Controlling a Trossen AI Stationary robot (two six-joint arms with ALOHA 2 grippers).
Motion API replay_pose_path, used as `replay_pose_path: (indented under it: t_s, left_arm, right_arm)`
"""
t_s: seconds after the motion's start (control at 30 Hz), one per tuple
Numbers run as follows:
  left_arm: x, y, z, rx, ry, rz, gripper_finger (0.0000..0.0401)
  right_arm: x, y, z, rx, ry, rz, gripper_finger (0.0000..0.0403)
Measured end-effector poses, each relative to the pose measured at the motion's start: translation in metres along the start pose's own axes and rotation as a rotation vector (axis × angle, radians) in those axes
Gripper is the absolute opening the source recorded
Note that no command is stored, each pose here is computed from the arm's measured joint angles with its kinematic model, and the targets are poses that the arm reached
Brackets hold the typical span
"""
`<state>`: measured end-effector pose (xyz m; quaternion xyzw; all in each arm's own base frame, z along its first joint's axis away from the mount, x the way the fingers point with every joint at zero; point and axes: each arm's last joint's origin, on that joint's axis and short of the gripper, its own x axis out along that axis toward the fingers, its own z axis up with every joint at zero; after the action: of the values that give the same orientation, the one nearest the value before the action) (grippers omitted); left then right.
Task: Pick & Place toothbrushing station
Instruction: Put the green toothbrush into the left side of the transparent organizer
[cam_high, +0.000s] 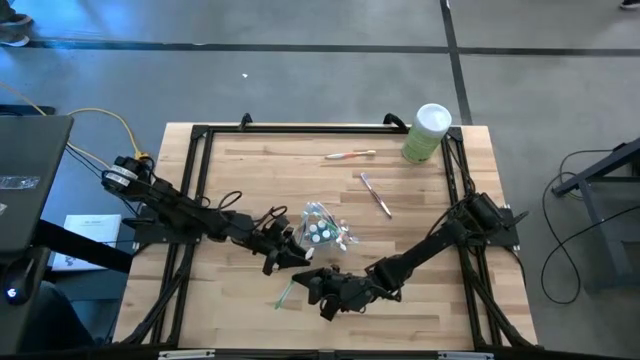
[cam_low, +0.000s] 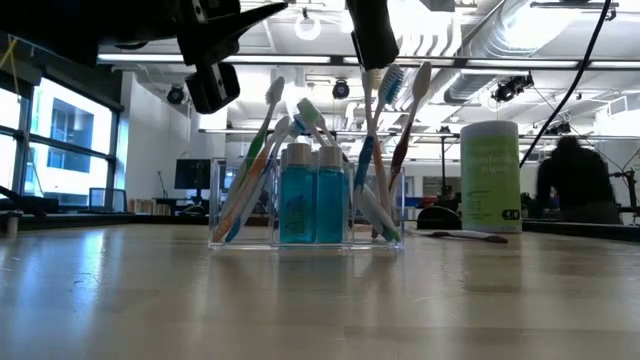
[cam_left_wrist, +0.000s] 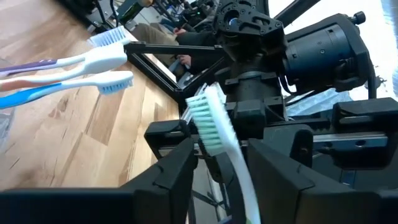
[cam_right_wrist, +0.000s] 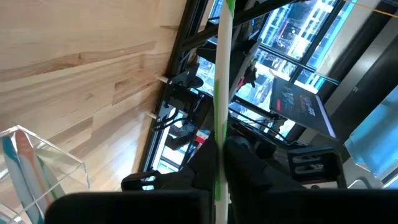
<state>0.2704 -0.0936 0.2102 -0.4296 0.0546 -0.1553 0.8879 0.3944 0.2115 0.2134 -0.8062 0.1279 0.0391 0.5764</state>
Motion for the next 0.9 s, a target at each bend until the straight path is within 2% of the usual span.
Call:
replay_pose_path:
  t_s: [0.4, 0.57, 0.9]
  left_arm:
    - [0.0, 0.0, 0.0, 0.0, 0.006, 0.006, 0.0013]
    - [0.0, 0.0, 0.0, 0.009, 0.003, 0.002, 0.0009]
    - [-0.004, -0.003, 0.004, 0.122, 0.001, 0.019, 0.0007]
  right_arm:
    - [0.003, 0.006, -0.004, 0.059, 0.007, 0.043, 0.0018]
    - [0.002, 0.005, -0.004, 0.105, 0.055, 0.045, 0.0042]
    - [-0.01, 0.005, 0.003, 0.347, 0.299, 0.027, 0.0141]
